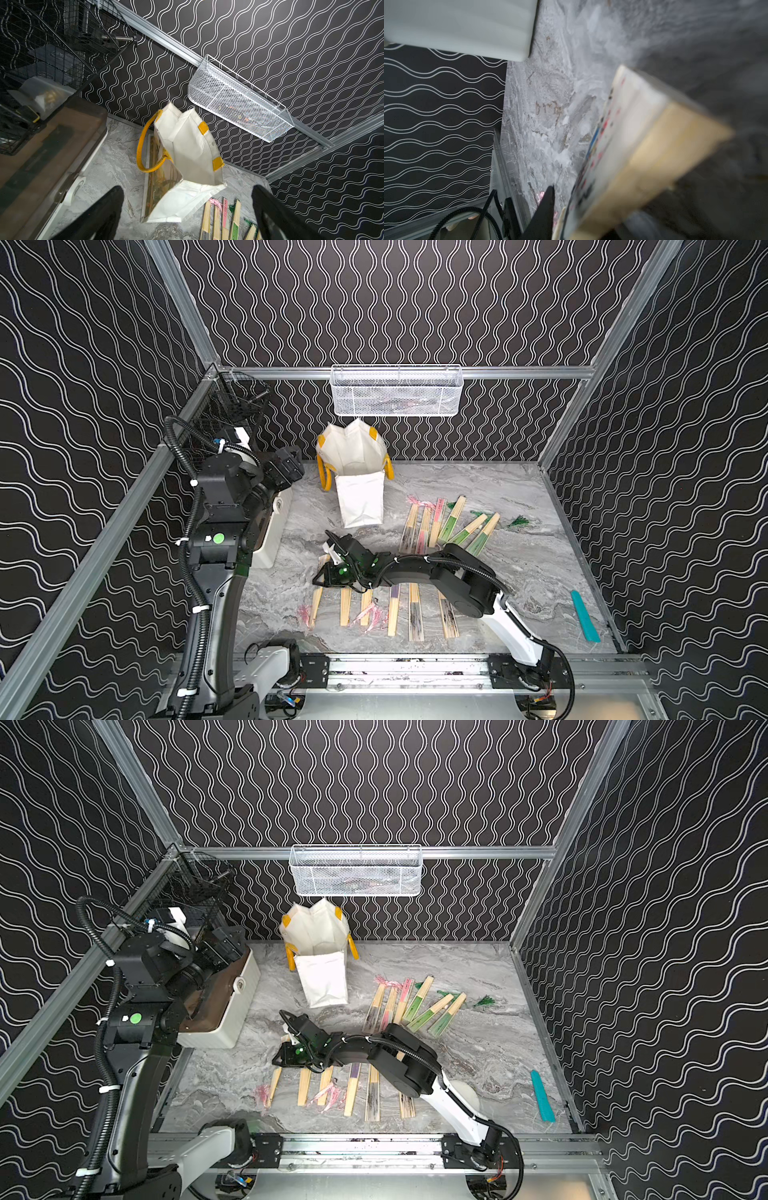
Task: Take out the folding fans from the tote bags
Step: Place the folding fan at the center of the board.
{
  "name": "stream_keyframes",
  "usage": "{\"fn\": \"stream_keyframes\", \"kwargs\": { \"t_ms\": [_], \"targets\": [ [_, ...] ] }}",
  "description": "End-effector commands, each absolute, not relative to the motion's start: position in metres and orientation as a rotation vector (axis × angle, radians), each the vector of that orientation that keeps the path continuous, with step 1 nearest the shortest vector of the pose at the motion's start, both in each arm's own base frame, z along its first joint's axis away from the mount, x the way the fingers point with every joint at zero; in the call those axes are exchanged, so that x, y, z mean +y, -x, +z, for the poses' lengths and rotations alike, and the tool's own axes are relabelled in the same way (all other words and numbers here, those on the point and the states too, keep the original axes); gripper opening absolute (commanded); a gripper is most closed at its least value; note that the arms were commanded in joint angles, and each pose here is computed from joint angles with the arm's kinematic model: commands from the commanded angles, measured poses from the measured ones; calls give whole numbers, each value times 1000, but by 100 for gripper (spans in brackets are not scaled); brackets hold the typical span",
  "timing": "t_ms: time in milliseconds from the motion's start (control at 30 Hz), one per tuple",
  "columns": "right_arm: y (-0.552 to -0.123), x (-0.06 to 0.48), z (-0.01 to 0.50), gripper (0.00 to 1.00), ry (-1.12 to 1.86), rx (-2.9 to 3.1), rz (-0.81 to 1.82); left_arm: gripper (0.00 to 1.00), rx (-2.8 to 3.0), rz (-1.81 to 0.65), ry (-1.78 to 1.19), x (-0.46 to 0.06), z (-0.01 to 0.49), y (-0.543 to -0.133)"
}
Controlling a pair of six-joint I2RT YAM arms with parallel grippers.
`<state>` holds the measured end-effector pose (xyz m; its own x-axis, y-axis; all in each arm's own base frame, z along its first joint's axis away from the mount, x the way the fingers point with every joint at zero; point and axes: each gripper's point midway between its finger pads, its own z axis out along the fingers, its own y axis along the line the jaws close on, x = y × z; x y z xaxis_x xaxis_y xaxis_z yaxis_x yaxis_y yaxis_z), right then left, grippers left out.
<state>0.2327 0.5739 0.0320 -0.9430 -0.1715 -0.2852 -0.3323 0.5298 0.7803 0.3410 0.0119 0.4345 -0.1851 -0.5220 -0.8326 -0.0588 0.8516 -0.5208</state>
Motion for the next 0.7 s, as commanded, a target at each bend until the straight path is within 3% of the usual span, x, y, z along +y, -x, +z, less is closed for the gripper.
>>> {"fn": "stream_keyframes", "kwargs": {
  "t_ms": [0,133,333,500,667],
  "targets": [
    [-241,571,47,41,455,2548,1312,99,1696,-453,439,11,440,-344],
    [-252,559,55,55,430,2552,1214,99,1703,-445,441,12,439,-343],
    [-276,526,85,59,350,2522,1111,99,1696,-450,444,12,440,-343],
    [-296,483,145,62,298,2408,1052,99,1693,-444,444,13,442,-343],
    [-319,407,213,66,206,2251,917,99,1677,-417,435,16,438,-344]
  ]
}}
